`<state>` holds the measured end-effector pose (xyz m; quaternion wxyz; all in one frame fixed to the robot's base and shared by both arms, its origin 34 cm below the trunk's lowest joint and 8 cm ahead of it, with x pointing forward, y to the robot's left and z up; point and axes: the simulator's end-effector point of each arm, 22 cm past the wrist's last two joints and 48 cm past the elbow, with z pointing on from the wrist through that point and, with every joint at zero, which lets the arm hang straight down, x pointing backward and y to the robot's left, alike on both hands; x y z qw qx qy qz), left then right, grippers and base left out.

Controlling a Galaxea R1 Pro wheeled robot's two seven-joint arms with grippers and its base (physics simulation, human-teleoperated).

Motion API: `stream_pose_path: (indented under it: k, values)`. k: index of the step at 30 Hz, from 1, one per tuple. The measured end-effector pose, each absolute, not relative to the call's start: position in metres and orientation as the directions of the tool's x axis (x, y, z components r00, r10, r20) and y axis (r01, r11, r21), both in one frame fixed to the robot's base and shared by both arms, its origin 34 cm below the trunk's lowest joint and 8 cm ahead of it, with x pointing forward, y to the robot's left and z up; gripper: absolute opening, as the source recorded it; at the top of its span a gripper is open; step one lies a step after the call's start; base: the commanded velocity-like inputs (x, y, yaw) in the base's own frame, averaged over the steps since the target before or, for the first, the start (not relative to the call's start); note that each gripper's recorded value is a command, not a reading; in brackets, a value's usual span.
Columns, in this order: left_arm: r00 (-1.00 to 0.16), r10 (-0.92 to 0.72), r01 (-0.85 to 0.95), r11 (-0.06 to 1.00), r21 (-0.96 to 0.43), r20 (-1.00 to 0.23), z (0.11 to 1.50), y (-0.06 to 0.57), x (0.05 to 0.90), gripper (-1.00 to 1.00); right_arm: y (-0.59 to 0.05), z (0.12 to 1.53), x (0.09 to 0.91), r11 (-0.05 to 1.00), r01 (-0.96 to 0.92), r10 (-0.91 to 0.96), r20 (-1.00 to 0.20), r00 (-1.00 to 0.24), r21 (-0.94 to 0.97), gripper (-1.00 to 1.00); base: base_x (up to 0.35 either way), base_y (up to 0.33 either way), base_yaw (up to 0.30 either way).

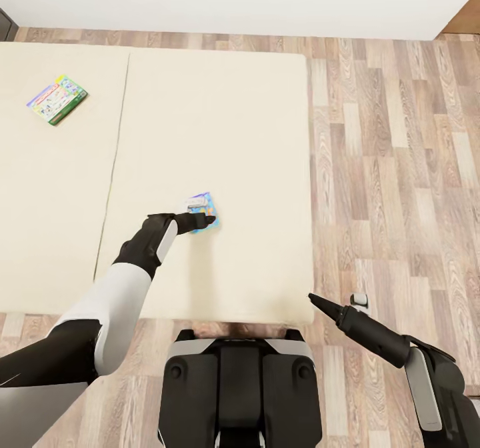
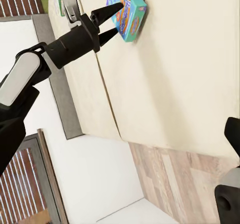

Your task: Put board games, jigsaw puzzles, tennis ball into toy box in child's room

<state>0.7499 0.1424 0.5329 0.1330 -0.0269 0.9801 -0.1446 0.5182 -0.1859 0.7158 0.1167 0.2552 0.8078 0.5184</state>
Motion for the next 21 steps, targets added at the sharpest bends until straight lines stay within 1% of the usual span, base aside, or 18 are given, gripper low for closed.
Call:
stream_pose_path:
  k: [2, 12, 21]
  values:
    - [-0.963, -0.092, -0.015, 0.957, -0.291, -0.253, 0.5329, 0.1424, 0.7499, 1.0, -0.1859, 0.7158, 0.5182, 0.332, 0.291, 0.533, 0.076, -0.843, 0.897, 1.0, -0.012, -0.126, 0.0]
    - [-0.963, -0.092, -0.015, 0.957, -0.291, -0.251, 0.5328, 0.1418, 0.7495, 1.0, -0.1859, 0.7158, 0.5182, 0.332, 0.291, 0.533, 0.076, -0.843, 0.897, 1.0, -0.002, -0.221, 0.0]
    - [-0.963, -0.092, -0.015, 0.957, -0.291, -0.252, 0.533, 0.142, 0.7498, 1.0, -0.1859, 0.7158, 0.5182, 0.332, 0.291, 0.533, 0.076, -0.843, 0.897, 1.0, 0.0, -0.184, 0.0]
